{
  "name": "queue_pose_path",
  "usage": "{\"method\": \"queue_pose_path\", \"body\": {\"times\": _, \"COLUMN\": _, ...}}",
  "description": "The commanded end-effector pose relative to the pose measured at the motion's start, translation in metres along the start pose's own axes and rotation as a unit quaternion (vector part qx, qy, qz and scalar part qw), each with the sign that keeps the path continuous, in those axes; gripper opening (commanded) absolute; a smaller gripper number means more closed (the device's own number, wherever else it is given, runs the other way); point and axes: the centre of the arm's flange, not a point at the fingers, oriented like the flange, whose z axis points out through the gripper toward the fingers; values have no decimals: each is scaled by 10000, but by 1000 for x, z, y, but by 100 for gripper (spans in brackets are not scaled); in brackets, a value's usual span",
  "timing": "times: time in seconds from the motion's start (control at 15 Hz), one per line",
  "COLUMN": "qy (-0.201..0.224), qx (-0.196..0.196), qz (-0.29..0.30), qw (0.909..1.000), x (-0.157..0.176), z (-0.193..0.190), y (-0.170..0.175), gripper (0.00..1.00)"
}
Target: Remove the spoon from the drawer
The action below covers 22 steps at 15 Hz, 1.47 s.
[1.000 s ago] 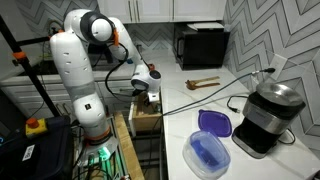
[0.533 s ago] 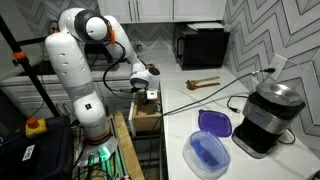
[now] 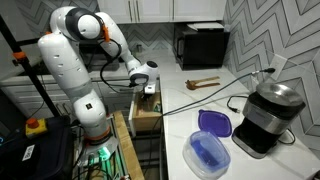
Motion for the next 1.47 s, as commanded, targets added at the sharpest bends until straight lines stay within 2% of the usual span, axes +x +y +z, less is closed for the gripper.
{"method": "queue_pose_path", "body": {"times": 0.0, "qy": 165, "qx": -149, "qz": 75, "qw": 9997, "x": -27, "z": -42, "y": 16, "gripper": 2}}
{"method": "queue_pose_path", "body": {"times": 0.13, "qy": 203, "qx": -164, "qz": 3, "qw": 9997, "x": -36, "z": -55, "y": 18, "gripper": 2}}
{"method": "queue_pose_path", "body": {"times": 0.2, "qy": 103, "qx": -139, "qz": 22, "qw": 9998, "x": -19, "z": -29, "y": 0, "gripper": 2}}
{"method": "queue_pose_path", "body": {"times": 0.27, "qy": 120, "qx": -91, "qz": 4, "qw": 9999, "x": -22, "z": -35, "y": -1, "gripper": 9}}
{"method": "queue_pose_path", "body": {"times": 0.67, "qy": 98, "qx": -153, "qz": 39, "qw": 9998, "x": -19, "z": -30, "y": 0, "gripper": 9}}
{"method": "queue_pose_path", "body": {"times": 0.73, "qy": 98, "qx": -153, "qz": 39, "qw": 9998, "x": -19, "z": -30, "y": 0, "gripper": 2}}
{"method": "queue_pose_path", "body": {"times": 1.13, "qy": 514, "qx": -83, "qz": -125, "qw": 9986, "x": -35, "z": -92, "y": -8, "gripper": 2}}
{"method": "queue_pose_path", "body": {"times": 1.4, "qy": 567, "qx": -206, "qz": -68, "qw": 9982, "x": -52, "z": -131, "y": -11, "gripper": 2}}
